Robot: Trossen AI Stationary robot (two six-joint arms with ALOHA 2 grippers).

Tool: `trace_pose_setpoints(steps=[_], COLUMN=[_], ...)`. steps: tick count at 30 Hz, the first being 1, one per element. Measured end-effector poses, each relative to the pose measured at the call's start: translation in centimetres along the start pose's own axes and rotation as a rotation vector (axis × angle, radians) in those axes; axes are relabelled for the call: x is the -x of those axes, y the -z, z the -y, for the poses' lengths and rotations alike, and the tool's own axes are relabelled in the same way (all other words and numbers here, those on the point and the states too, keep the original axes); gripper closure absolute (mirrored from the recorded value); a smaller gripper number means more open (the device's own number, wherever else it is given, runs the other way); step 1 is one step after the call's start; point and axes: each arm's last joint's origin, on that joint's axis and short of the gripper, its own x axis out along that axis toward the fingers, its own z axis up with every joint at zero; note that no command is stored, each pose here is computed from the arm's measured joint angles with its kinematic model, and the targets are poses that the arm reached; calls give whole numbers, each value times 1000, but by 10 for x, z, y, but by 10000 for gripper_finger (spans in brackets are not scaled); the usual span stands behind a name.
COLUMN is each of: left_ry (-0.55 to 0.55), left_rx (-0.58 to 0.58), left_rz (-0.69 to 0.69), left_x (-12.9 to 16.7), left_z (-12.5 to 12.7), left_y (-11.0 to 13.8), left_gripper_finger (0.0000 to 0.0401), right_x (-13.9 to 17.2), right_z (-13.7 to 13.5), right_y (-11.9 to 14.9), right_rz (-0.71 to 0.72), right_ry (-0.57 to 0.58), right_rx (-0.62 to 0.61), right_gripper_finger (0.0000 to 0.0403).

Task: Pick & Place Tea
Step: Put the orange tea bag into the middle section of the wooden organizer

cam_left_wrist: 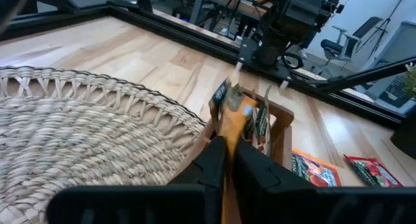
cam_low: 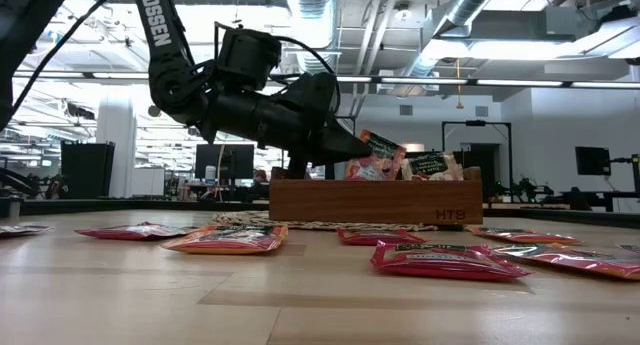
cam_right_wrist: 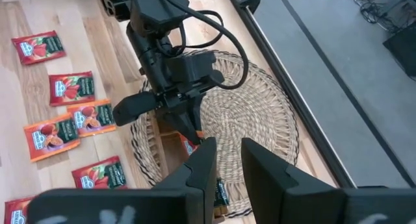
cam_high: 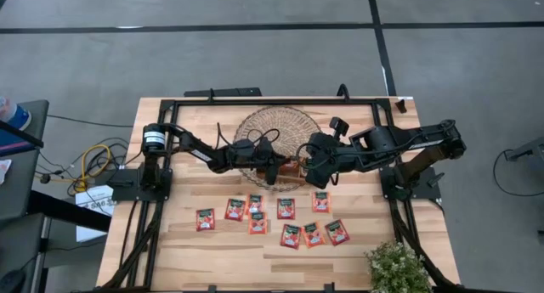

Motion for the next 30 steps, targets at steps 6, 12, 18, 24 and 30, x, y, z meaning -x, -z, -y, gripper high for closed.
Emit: trace_pose_setpoints(steps=[6, 12, 18, 24, 30], left_ry=[-2, 1, 23, 55, 109], left_rx=[0, -4, -87, -85, -17], left_rz=[-20, -14, 60, 51, -51], left_x=[0, 1, 8, 26, 63], left_z=[0, 0, 10, 22, 41], left_y=[2, 0, -27, -59, -95], left_gripper_finger=[336, 298, 290, 290, 293], right_x=[0, 0, 0, 0, -5], right_z=[-1, -1, -1, 0, -9], right_y=[-2, -3, -2, 5, 26], right_rz=[18, 25, 16, -64, -318], right_ry=[-6, -9, -7, -44, -287], right_rx=[12, 22, 29, 69, 72], right_gripper_finger=[337, 337, 337, 337, 337])
